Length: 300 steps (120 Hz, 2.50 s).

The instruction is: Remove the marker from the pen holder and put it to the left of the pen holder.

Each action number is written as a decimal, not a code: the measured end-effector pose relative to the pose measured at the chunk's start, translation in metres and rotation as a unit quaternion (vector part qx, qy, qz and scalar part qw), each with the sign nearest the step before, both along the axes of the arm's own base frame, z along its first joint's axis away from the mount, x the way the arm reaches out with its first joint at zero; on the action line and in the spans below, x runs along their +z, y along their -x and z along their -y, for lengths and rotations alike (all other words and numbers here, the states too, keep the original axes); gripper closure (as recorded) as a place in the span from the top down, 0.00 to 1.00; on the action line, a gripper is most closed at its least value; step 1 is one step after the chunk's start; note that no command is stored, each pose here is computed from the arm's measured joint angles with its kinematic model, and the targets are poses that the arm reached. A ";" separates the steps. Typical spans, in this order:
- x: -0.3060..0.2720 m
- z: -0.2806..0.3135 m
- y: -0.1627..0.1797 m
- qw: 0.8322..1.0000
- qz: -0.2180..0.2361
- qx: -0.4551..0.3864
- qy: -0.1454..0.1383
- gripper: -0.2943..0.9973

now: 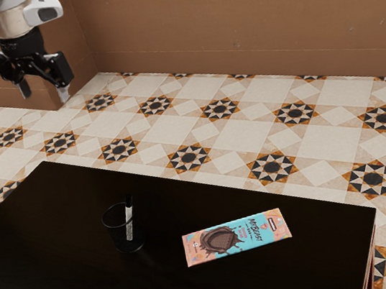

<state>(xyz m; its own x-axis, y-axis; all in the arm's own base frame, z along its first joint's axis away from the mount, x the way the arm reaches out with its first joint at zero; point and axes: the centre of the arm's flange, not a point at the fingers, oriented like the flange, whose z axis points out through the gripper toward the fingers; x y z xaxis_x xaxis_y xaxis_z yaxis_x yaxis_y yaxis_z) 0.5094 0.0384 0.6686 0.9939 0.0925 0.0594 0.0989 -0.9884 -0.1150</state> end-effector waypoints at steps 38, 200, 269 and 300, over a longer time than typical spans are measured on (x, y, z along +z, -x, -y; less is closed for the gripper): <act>-0.087 0.021 -0.007 0.999 -0.048 -0.010 0.006 0.77; -0.330 0.041 -0.052 0.996 -0.066 -0.007 0.062 0.77; -0.300 0.027 -0.045 0.998 -0.042 -0.015 0.036 0.20; -0.197 0.005 -0.018 1.000 0.029 -0.007 0.005 0.18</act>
